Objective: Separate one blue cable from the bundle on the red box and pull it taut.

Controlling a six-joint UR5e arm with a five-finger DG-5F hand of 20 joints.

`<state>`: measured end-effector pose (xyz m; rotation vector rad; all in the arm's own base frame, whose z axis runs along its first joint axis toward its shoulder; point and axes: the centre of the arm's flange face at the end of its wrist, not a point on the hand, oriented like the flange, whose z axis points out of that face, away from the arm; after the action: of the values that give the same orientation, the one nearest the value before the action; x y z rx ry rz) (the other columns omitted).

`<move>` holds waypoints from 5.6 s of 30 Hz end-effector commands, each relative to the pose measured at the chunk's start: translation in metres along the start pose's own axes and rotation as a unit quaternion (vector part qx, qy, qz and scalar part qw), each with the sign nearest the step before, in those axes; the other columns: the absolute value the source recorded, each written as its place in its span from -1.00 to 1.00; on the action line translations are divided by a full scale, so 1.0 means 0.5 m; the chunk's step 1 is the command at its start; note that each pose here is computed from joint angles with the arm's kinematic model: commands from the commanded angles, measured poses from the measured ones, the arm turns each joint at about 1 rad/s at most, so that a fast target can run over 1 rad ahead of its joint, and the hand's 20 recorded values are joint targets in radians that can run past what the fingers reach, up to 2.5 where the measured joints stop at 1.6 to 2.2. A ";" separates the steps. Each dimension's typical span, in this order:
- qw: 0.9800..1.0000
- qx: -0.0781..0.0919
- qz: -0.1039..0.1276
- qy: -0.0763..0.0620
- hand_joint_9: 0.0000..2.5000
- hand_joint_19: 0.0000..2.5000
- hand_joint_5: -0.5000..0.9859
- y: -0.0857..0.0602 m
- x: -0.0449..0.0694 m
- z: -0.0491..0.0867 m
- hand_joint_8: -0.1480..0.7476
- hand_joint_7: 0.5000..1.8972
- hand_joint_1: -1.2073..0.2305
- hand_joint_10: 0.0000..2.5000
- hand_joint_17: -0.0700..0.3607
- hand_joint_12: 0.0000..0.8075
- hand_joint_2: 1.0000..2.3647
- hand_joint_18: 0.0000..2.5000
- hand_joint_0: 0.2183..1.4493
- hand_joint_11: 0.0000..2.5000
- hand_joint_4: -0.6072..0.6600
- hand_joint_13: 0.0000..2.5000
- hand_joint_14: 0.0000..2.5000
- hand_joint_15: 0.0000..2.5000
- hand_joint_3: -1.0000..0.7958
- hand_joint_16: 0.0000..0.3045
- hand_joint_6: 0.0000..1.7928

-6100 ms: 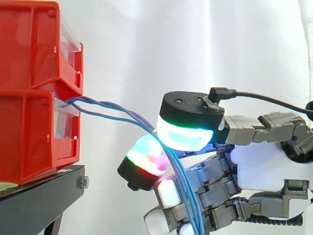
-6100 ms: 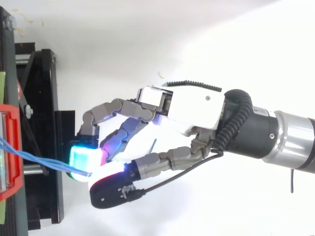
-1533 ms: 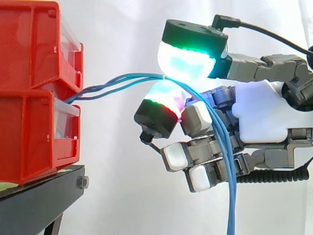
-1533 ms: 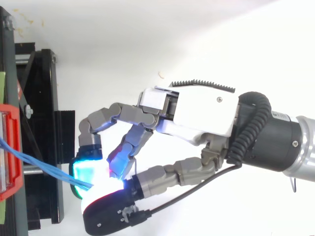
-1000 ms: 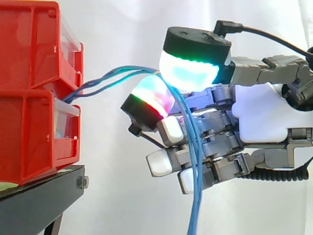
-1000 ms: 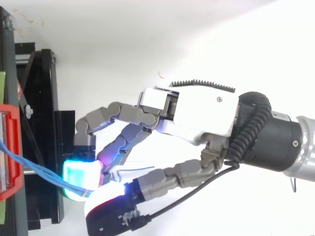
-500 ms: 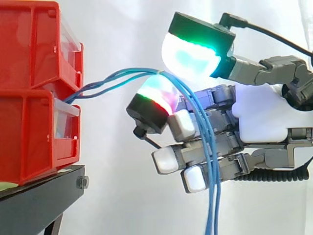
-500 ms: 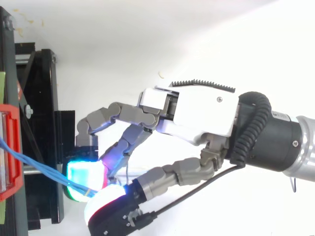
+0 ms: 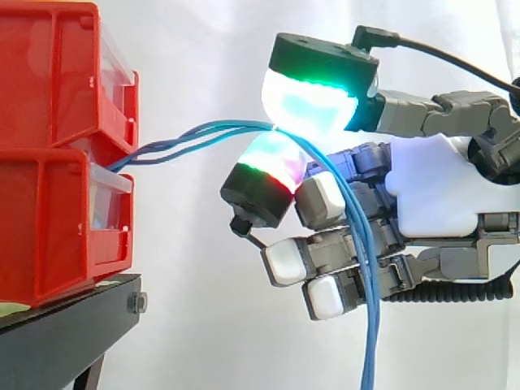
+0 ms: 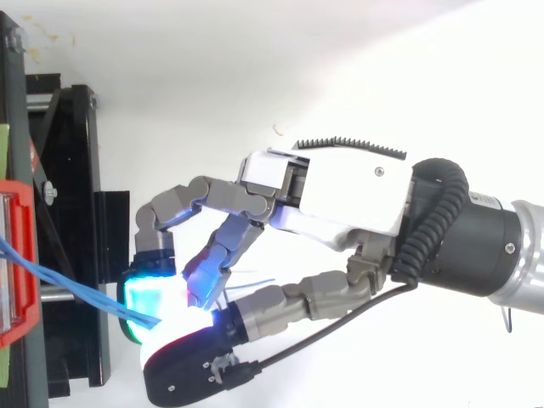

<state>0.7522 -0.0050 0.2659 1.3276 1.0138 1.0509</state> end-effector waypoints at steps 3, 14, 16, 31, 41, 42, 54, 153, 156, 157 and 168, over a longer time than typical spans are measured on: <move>1.000 0.000 0.000 0.001 -0.17 -0.53 -0.55 0.000 0.000 0.000 0.12 0.02 -0.51 -0.99 -0.14 -0.05 -0.97 -0.35 -0.36 -0.47 0.04 -0.23 -0.99 -0.66 0.00 -0.66 -0.02; 1.000 -0.001 0.000 0.000 -0.44 -0.55 -0.64 0.000 0.000 0.000 0.02 -0.23 -0.61 -0.99 -0.12 -0.06 -0.98 -0.40 -0.24 -0.51 0.14 -0.33 -0.99 -0.67 -0.24 -0.65 -0.01; 1.000 0.000 0.000 0.001 -0.44 -0.55 -0.64 0.000 0.000 0.000 0.02 -0.25 -0.61 -0.99 -0.11 -0.06 -0.99 -0.39 -0.27 -0.51 0.15 -0.32 -0.99 -0.67 -0.37 -0.64 -0.01; 1.000 -0.001 0.001 0.001 -0.19 -0.51 -0.57 0.001 0.000 0.001 0.15 -0.14 -0.20 -0.99 -0.11 0.00 -0.98 -0.32 -0.36 -0.48 0.29 -0.21 -0.99 -0.65 -0.26 -0.65 -0.04; 1.000 -0.001 0.001 0.001 -0.27 -0.51 -0.59 0.002 0.001 0.001 0.11 -0.20 -0.41 -0.99 -0.11 -0.03 -0.97 -0.36 -0.33 -0.48 0.23 -0.25 -0.99 -0.66 -0.09 -0.65 -0.03; 1.000 -0.001 0.001 0.001 -0.27 -0.51 -0.59 0.002 0.001 0.001 0.11 -0.21 -0.42 -0.99 -0.12 -0.03 -0.97 -0.36 -0.33 -0.49 0.25 -0.25 -0.99 -0.66 -0.10 -0.65 -0.03; 1.000 -0.001 0.001 -0.002 -0.16 -0.52 -0.55 0.002 0.001 0.000 0.18 -0.17 -0.09 -0.99 -0.08 0.02 -1.00 -0.34 -0.49 -0.48 0.32 -0.22 -0.99 -0.66 -0.44 -0.62 -0.06; 1.000 -0.002 0.001 -0.009 -0.34 -0.50 -0.60 0.004 0.011 -0.002 0.02 -0.18 -0.61 -0.99 -0.16 -0.11 -0.98 -0.44 0.05 -0.51 0.16 -0.28 -0.99 -0.65 -0.31 -0.68 -0.04; 1.000 -0.002 0.001 -0.008 -0.35 -0.47 -0.60 0.004 0.011 -0.002 0.01 -0.18 -0.60 -0.99 -0.17 -0.12 -0.98 -0.46 0.07 -0.51 0.10 -0.28 -0.99 -0.64 -0.27 -0.68 -0.04; 1.000 -0.002 0.001 -0.008 -0.35 -0.48 -0.60 0.004 0.011 -0.002 0.01 -0.18 -0.60 -0.99 -0.18 -0.11 -0.98 -0.47 0.07 -0.52 0.10 -0.29 -0.99 -0.64 -0.27 -0.69 -0.04; 1.000 0.000 0.000 -0.009 -0.37 -0.57 -0.61 0.003 0.011 -0.003 0.03 -0.21 -0.66 -0.99 -0.18 -0.09 -1.00 -0.39 -0.21 -0.51 0.17 -0.29 -0.99 -0.67 -0.44 -0.69 -0.03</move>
<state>0.7523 0.0010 0.2677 1.3333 0.9999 1.0395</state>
